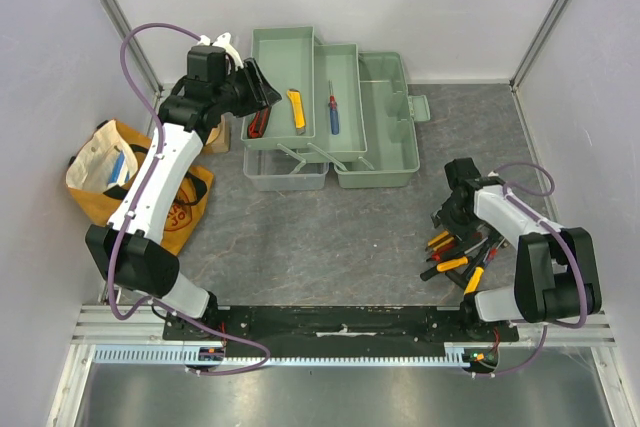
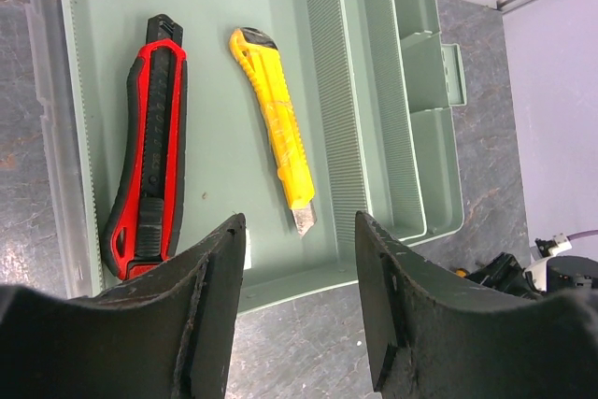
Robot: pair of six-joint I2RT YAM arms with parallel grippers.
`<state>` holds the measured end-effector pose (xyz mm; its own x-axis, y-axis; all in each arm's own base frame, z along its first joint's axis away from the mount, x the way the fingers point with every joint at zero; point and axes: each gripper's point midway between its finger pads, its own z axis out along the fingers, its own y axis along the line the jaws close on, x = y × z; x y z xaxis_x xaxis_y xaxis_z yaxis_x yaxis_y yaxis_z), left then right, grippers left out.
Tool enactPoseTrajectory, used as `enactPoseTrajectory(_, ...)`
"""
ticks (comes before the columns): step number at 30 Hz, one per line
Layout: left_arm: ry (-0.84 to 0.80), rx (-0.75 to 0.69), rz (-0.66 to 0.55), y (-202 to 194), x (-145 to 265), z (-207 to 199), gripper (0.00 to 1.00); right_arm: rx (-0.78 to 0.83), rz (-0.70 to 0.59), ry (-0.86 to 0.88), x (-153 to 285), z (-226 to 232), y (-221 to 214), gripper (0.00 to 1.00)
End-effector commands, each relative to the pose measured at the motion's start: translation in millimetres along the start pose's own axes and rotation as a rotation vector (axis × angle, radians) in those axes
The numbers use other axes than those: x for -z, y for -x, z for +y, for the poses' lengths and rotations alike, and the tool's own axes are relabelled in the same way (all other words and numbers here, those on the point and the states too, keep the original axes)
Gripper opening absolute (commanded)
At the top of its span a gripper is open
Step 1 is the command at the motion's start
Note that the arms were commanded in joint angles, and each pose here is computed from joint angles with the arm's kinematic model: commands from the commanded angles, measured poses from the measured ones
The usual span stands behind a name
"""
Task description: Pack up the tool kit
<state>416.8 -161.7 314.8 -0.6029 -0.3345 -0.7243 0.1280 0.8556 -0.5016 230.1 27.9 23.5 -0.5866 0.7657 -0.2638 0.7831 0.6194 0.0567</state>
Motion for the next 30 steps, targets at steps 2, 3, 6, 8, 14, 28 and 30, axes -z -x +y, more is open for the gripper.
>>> enactPoseTrajectory(2,-0.051,-0.030,-0.068,19,16,-13,0.56,-0.026,-0.039,-0.013,-12,-1,6,0.60)
enactPoseTrajectory(3,-0.052,-0.031,-0.067,19,15,-13,0.56,-0.022,-0.043,-0.022,-15,-3,6,0.60)
enactPoseTrajectory(6,-0.058,-0.032,-0.066,19,16,-14,0.56,-0.011,-0.053,-0.034,-21,-5,8,0.58)
enactPoseTrajectory(8,-0.059,-0.032,-0.070,20,18,-15,0.56,-0.004,-0.054,-0.035,-24,-4,8,0.54)
enactPoseTrajectory(14,-0.068,-0.028,-0.067,19,19,-17,0.56,0.031,-0.058,0.001,-27,6,11,0.26)
enactPoseTrajectory(28,-0.570,-0.146,0.040,-8,40,-96,0.58,0.019,-0.392,0.455,142,102,114,0.02)
enactPoseTrajectory(30,-0.642,-0.180,0.050,-13,46,-110,0.58,0.020,-0.425,0.539,173,113,122,0.00)
